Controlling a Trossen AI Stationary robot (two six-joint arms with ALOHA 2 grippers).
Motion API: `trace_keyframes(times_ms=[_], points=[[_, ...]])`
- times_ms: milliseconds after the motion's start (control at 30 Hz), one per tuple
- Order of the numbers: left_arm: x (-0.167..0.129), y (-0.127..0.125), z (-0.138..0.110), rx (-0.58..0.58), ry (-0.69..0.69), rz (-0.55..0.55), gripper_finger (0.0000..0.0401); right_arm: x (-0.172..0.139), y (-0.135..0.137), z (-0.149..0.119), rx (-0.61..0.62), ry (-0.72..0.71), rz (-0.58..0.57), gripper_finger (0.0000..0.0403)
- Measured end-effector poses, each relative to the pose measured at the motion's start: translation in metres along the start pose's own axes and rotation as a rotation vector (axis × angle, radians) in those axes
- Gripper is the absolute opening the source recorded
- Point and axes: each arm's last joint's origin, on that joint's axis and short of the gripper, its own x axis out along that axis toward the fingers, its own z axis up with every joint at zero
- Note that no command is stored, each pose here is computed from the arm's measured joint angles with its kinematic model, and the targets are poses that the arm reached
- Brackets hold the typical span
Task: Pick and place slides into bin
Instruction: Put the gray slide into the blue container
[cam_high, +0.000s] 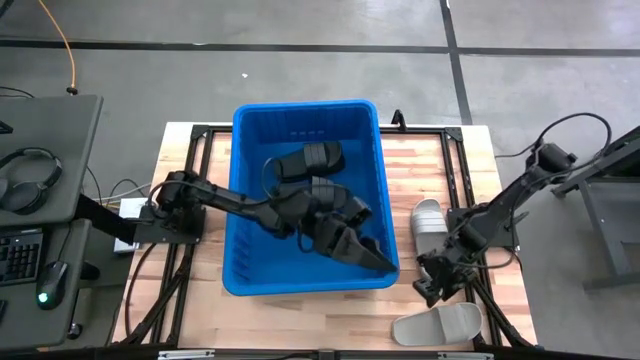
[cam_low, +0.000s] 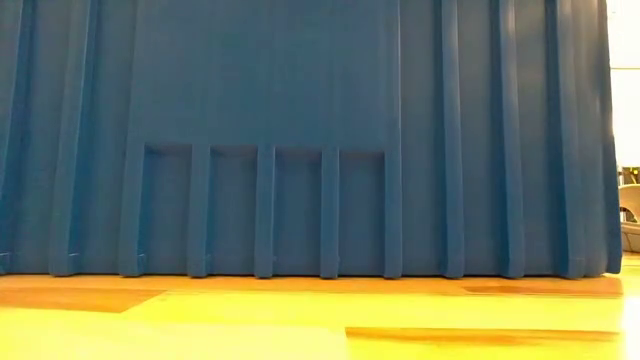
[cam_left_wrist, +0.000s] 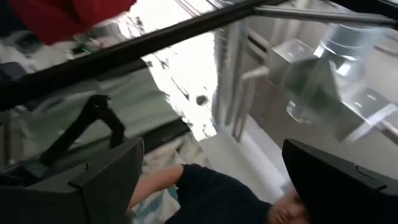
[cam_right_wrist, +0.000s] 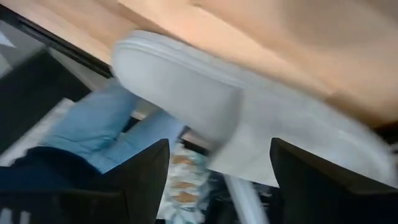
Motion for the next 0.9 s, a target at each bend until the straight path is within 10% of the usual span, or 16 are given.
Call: trace_keyframes(times_ms=[900], points=[[-0.014, -0.006, 0.027, 0.060, 0.157, -0.110, 0.0372, 0.044, -0.005, -0.008, 0.408, 0.069, -0.219, 0.0215]])
